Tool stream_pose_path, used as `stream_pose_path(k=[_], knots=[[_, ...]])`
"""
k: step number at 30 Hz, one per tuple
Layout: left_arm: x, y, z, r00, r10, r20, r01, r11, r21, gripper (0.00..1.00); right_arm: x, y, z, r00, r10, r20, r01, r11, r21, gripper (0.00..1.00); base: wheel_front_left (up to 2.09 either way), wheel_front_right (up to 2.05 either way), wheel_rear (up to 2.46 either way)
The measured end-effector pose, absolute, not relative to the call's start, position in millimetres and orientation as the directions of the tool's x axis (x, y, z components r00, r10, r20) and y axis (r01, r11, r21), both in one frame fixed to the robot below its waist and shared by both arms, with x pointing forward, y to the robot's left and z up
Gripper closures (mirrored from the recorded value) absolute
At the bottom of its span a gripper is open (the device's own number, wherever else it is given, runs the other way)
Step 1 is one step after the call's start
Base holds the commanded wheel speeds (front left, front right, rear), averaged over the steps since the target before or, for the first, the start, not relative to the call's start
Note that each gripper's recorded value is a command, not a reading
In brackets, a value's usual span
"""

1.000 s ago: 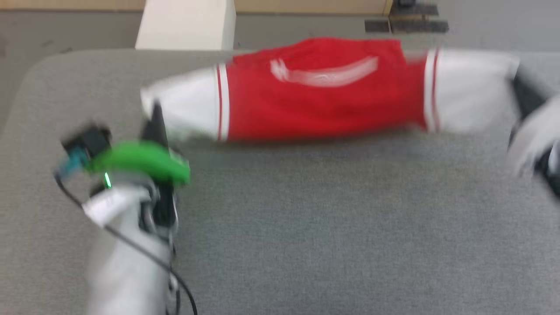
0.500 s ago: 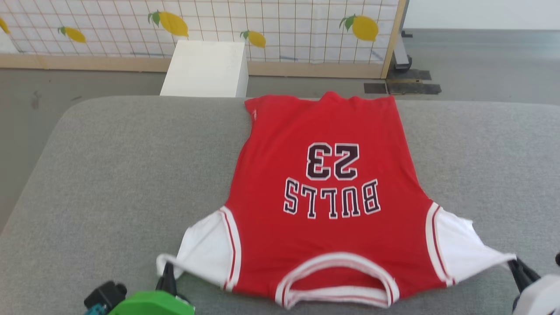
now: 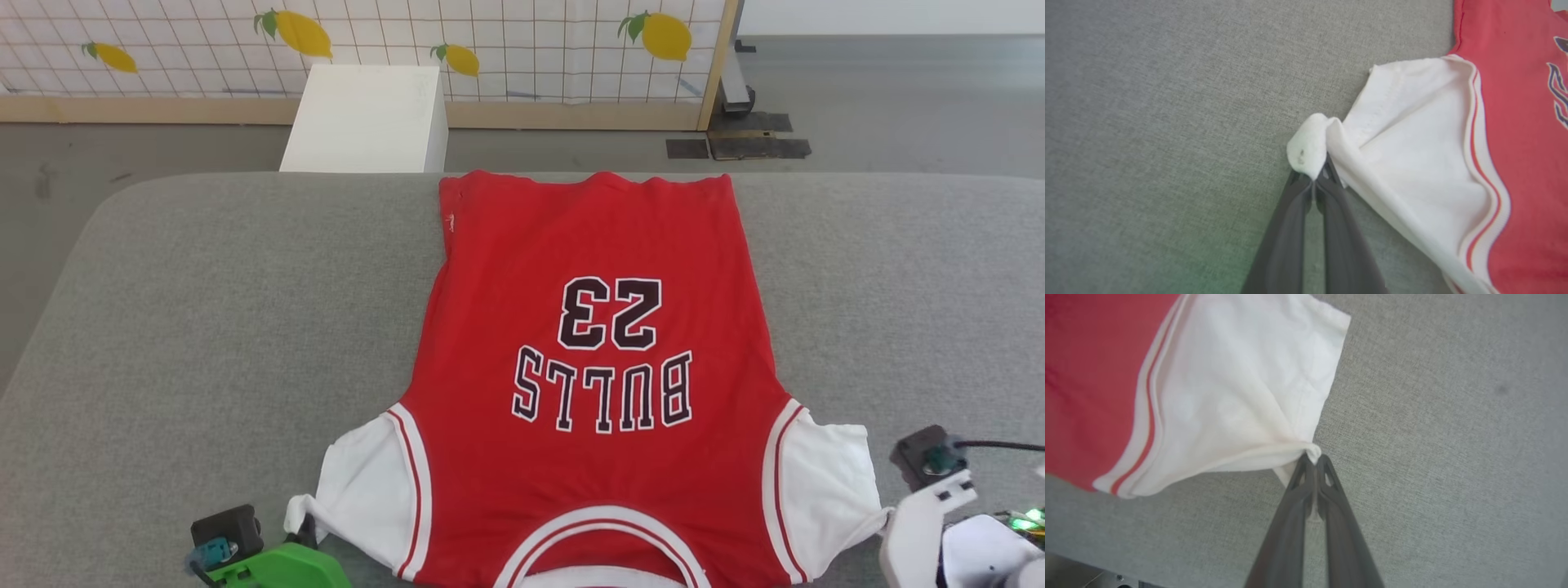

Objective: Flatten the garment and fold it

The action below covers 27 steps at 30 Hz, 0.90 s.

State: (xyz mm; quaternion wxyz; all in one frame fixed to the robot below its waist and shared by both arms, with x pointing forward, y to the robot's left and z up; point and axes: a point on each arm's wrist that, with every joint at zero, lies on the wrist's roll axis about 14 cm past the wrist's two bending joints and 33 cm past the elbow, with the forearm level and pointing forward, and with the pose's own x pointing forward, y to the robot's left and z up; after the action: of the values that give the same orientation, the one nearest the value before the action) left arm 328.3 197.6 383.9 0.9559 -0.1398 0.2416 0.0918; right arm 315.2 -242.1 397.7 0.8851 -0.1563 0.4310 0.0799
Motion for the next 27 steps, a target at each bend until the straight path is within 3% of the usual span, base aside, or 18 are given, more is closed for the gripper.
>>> stream_pose_path(k=[6, 7, 8, 9, 13, 19, 27], knots=[[333, 192, 390, 0.873, 0.101, -0.477, -0.241, 0.94, -0.241, 1.0, 300, -232, 373, 0.441, 0.001, -0.897, -0.359, 0.917, -0.176, 1.0, 0.0, 0.0, 0.0], [334, 191, 392, 0.875, 0.1, -0.473, -0.241, 0.938, -0.248, 1.0, 301, -233, 373, 0.436, 0.002, -0.9, -0.356, 0.919, -0.17, 0.84, 0.0, 0.0, 0.0], [334, 189, 393, 0.878, 0.097, -0.469, -0.239, 0.938, -0.252, 1.0, 301, -233, 373, 0.434, 0.007, -0.901, -0.35, 0.922, -0.162, 0.07, 0.0, 0.0, 0.0], [335, 188, 395, 0.88, 0.095, -0.466, -0.24, 0.935, -0.263, 1.0, 302, -234, 373, 0.435, 0.012, -0.9, -0.34, 0.928, -0.152, 0.0, 0.0, 0.0, 0.0], [337, 185, 400, 0.889, 0.09, -0.449, -0.234, 0.932, -0.277, 1.0, 311, -240, 386, 0.497, 0.048, -0.866, -0.259, 0.961, -0.095, 0.0, 0.0, 0.0, 0.0], [343, 179, 415, 0.913, 0.072, -0.402, -0.205, 0.933, -0.297, 1.0, 332, -241, 438, 0.678, 0.143, -0.721, -0.098, 0.99, 0.105, 0.0, 0.0, 0.0, 0.0], [348, 175, 434, 0.938, 0.066, -0.342, -0.18, 0.933, -0.313, 1.0, 366, -275, 530, 0.913, 0.061, -0.402, 0.046, 0.967, 0.251, 0.0, 0.0, 0.0, 0.0]])
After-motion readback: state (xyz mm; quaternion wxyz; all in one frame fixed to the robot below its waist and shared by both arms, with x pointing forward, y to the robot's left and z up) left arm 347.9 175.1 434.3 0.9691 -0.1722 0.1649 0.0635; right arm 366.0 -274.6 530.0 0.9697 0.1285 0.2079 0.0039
